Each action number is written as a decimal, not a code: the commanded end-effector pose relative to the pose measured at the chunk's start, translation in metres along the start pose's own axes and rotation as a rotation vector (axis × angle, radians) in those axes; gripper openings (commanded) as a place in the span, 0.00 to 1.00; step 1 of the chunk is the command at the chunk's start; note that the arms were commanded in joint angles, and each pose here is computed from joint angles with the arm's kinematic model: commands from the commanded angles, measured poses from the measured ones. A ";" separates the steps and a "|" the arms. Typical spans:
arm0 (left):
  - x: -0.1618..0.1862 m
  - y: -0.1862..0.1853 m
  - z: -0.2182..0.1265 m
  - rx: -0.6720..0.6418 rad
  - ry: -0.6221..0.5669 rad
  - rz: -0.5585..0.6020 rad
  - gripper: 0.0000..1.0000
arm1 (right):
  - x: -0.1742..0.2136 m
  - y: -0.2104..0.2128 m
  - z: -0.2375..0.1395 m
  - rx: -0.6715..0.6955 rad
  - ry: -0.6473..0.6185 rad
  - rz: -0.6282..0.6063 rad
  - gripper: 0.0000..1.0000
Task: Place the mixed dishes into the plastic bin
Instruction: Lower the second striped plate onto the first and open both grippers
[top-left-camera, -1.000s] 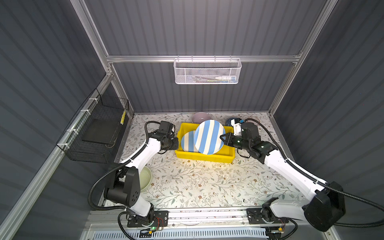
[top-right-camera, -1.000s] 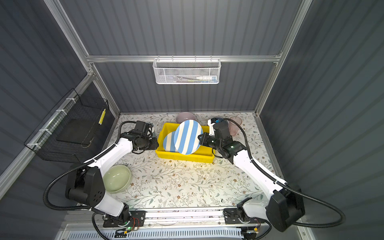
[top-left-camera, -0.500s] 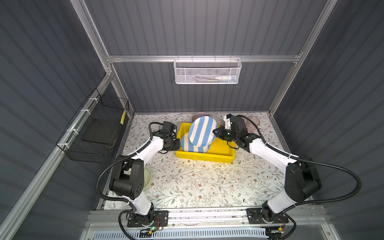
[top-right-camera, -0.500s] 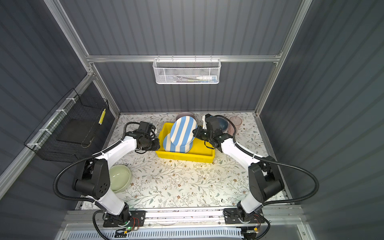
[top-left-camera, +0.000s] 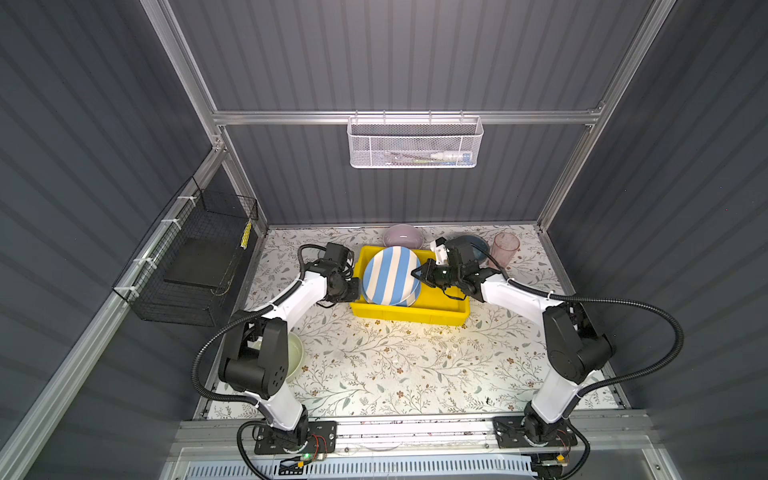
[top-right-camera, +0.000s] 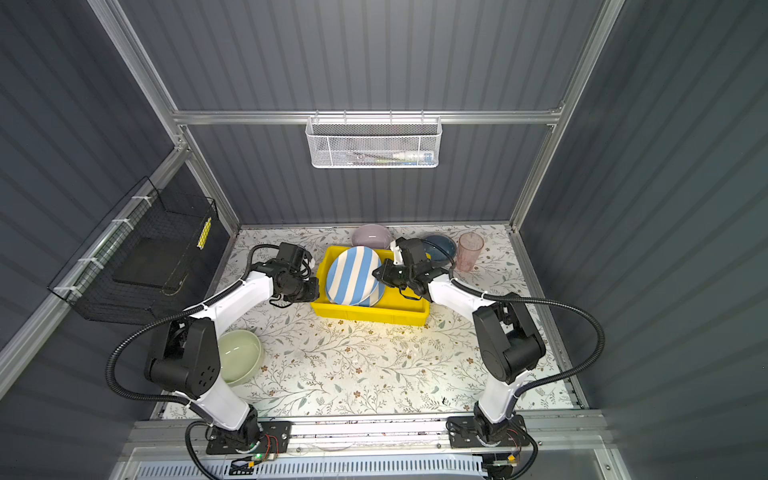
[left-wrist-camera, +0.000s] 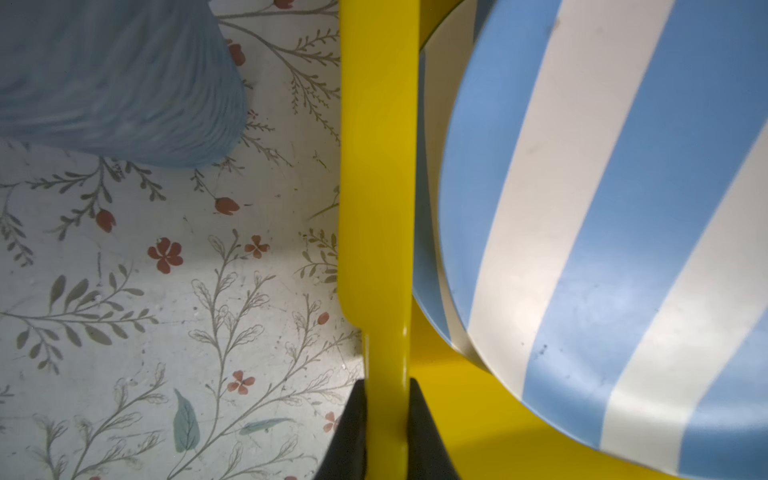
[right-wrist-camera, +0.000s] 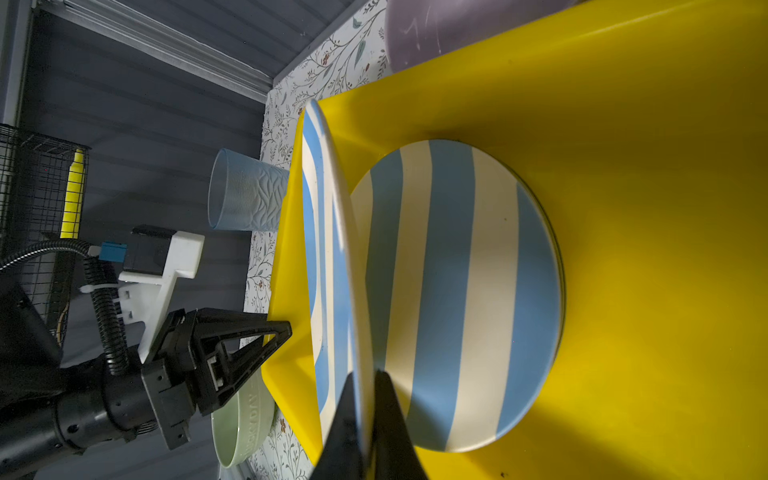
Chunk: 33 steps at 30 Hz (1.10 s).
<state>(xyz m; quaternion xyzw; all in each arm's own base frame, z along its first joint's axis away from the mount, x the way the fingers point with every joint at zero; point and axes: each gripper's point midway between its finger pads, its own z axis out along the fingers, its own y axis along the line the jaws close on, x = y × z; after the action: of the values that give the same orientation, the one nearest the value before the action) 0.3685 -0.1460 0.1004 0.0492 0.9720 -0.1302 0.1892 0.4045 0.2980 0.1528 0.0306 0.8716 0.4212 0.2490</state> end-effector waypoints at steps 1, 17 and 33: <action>-0.007 -0.002 -0.008 0.013 -0.014 -0.038 0.15 | -0.002 0.018 0.007 -0.084 0.020 -0.006 0.00; -0.004 -0.004 -0.015 0.022 -0.021 -0.041 0.15 | 0.018 -0.004 0.020 -0.053 0.085 0.027 0.29; -0.002 -0.011 -0.022 0.060 -0.021 -0.031 0.15 | 0.013 -0.038 0.002 0.248 0.089 -0.091 0.51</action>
<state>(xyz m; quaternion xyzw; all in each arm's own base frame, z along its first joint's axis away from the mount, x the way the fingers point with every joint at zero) 0.3626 -0.1455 0.1016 0.0442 0.9735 -0.1333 0.1806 0.4000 0.2847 0.1065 0.0221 0.9198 0.3332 0.2060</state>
